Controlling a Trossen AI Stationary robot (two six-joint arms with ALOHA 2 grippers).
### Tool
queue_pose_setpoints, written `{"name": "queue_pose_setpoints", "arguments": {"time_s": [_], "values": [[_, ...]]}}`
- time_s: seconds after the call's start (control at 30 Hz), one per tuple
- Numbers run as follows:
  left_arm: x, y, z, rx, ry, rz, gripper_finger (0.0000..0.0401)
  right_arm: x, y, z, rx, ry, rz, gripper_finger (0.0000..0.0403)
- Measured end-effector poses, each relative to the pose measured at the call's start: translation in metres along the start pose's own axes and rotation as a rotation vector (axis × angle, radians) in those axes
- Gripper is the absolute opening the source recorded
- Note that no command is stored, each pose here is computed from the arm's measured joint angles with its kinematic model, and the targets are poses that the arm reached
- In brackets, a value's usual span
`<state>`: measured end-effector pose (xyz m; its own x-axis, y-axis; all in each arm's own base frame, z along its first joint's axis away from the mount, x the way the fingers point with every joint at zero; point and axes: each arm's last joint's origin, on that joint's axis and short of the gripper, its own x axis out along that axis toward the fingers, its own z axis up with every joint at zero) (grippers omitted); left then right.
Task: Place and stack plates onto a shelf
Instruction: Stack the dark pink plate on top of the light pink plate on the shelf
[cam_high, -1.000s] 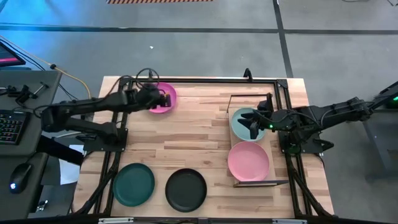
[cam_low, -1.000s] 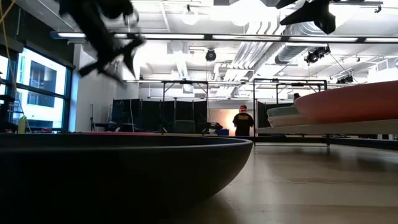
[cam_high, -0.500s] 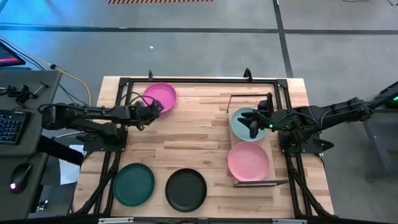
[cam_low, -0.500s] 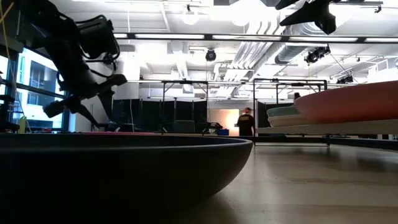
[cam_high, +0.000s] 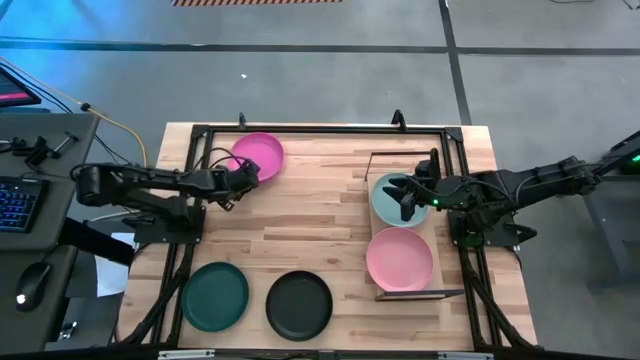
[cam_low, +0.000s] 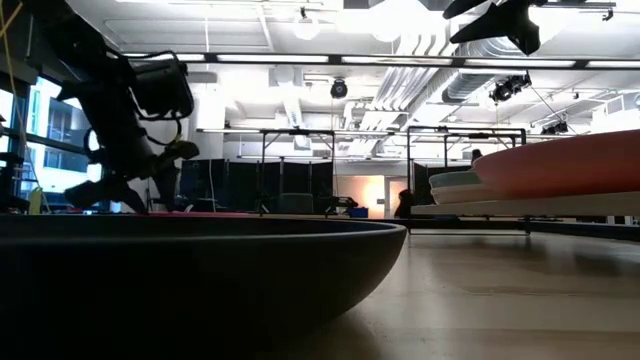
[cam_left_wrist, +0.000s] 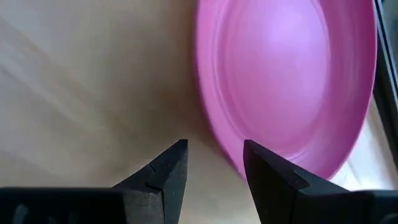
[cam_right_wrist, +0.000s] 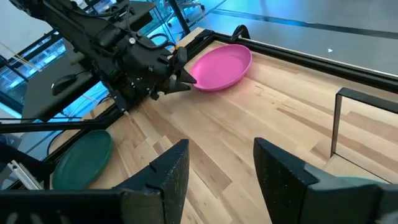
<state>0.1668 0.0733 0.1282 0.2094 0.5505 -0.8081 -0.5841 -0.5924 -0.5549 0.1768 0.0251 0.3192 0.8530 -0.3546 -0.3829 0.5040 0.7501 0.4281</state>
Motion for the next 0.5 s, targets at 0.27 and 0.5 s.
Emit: {"name": "queue_pose_setpoints", "arguments": {"time_s": [0.27,0.5], "values": [[0.019,-0.013,-0.002,-0.032,0.012,-0.065,0.0142,0.0,0.0,0.0,0.011,-0.001,0.003,0.016],[0.024,-0.01,-0.003,0.054,0.015,-0.027,0.0052,0.0,0.0,0.0,0.033,-0.001,0.004,0.016]]}}
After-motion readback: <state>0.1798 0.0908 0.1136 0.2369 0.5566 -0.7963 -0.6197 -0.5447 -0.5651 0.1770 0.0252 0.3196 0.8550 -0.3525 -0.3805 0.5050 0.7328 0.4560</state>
